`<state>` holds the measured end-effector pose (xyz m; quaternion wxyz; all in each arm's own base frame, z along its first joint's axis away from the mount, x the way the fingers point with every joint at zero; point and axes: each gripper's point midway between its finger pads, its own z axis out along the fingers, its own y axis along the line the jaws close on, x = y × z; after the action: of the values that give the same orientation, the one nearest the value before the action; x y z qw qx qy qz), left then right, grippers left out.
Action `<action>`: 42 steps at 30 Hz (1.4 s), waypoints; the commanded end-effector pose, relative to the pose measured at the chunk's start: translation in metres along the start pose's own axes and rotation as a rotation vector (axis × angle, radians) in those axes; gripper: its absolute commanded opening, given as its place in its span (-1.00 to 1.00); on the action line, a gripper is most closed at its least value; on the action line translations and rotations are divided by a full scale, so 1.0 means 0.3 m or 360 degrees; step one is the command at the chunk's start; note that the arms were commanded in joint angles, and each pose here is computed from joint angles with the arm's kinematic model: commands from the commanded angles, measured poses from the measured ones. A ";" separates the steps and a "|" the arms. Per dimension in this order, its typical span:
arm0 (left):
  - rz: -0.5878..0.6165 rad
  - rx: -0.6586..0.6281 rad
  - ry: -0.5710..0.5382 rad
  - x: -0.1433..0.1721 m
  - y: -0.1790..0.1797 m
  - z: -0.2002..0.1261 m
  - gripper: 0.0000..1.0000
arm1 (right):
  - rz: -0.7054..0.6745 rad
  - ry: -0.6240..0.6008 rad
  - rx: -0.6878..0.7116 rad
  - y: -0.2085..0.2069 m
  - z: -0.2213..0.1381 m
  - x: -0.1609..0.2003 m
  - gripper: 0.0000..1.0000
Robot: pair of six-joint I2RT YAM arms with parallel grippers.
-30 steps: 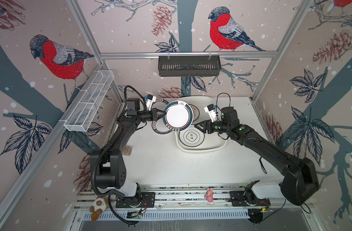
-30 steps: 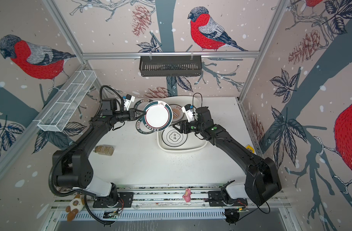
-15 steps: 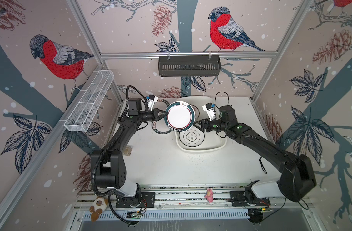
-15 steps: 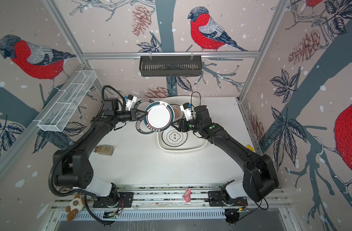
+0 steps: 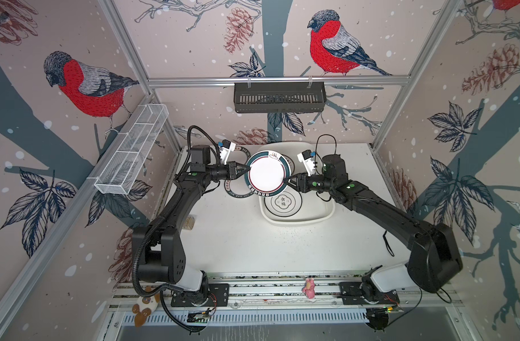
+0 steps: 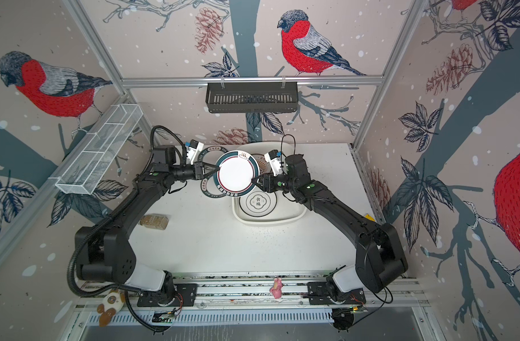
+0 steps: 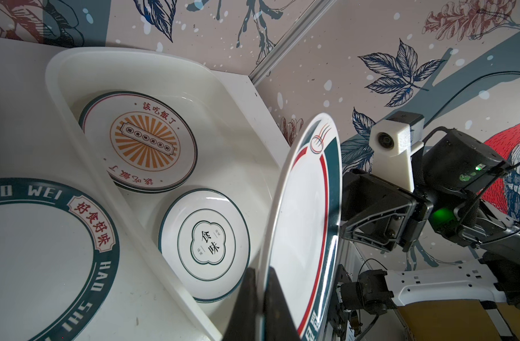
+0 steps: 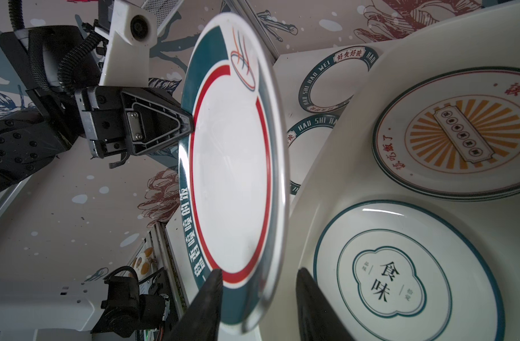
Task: Place the plates into the plastic bin on the countertop
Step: Place the plate in the plastic bin.
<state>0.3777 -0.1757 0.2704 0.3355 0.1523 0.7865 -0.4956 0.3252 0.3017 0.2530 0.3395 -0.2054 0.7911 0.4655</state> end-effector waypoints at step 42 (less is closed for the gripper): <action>0.0218 0.0007 -0.0032 0.003 -0.073 -0.023 -1.00 | 0.0085 -0.0077 -0.0200 0.022 -0.003 -0.026 -0.76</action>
<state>0.3651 -0.1775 0.2814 0.3685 0.1872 0.7795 -0.4706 0.3262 0.3018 0.2567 0.3264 -0.1880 0.7677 0.5184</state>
